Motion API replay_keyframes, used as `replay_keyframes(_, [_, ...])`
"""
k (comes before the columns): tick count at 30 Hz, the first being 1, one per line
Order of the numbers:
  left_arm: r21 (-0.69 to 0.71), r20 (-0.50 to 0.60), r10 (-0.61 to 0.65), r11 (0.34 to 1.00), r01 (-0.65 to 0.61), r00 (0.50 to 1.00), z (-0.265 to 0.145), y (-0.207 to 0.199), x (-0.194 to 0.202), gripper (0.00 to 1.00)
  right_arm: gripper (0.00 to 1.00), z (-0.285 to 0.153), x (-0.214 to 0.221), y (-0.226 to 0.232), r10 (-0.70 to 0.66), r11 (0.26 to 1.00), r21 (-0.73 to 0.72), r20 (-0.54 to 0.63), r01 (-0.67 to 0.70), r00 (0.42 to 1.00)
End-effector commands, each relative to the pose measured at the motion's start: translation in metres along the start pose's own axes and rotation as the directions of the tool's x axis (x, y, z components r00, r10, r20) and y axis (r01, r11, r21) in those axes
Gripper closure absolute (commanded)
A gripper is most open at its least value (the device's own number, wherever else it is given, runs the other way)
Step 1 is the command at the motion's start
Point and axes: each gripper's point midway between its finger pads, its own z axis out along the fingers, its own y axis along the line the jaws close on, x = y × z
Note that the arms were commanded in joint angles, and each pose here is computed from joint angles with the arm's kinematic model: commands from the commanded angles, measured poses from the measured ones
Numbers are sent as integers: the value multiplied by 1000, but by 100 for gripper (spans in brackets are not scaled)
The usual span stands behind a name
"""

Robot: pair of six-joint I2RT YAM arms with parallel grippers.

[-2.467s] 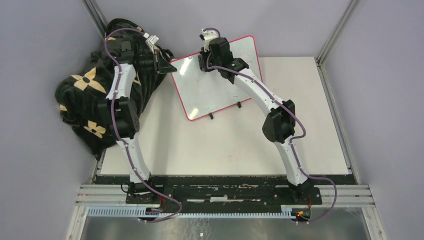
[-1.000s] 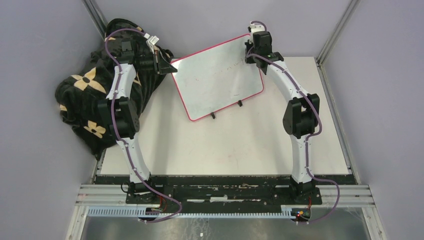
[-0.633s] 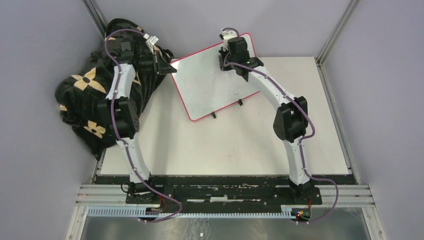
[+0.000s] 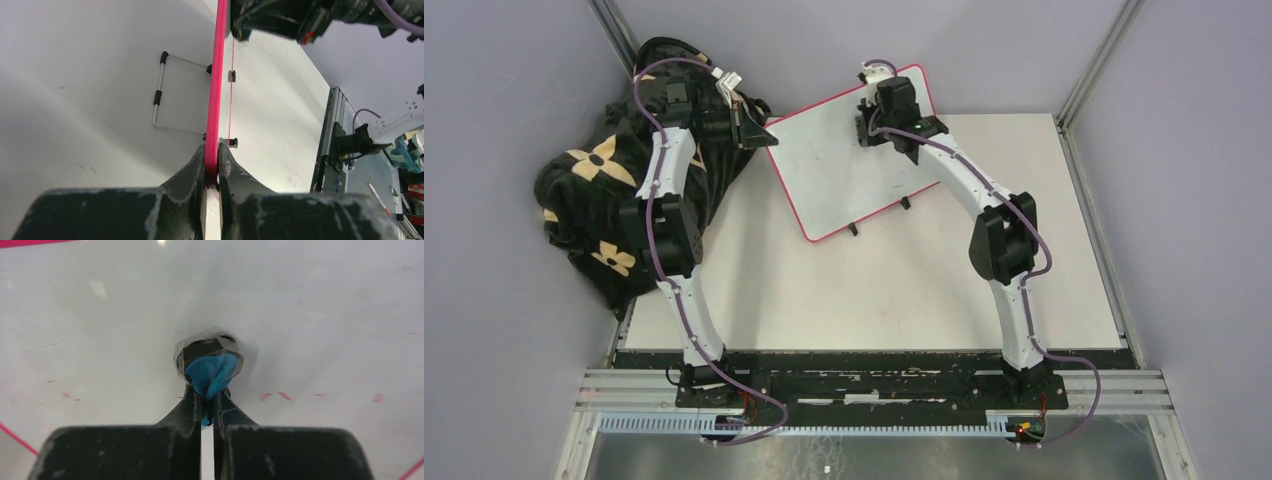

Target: Erase the whiteboard

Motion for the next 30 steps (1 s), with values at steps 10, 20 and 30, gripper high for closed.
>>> replay_keyframes(10, [-43,18,127,991,-127,992,-8,2,-18,97,99,-46,-13,-192,88,915,389,77,-111,993])
replay_keyframes(20, [-47,16,122,991,-122,992,-7,3,-18,97,99,-44,-24,-182,105,940,314,109,-135,988])
replay_keyframes(30, [-43,17,123,992,-122,992,-7,2,-18,97,99,-34,-56,-153,111,968,207,161,-143,981])
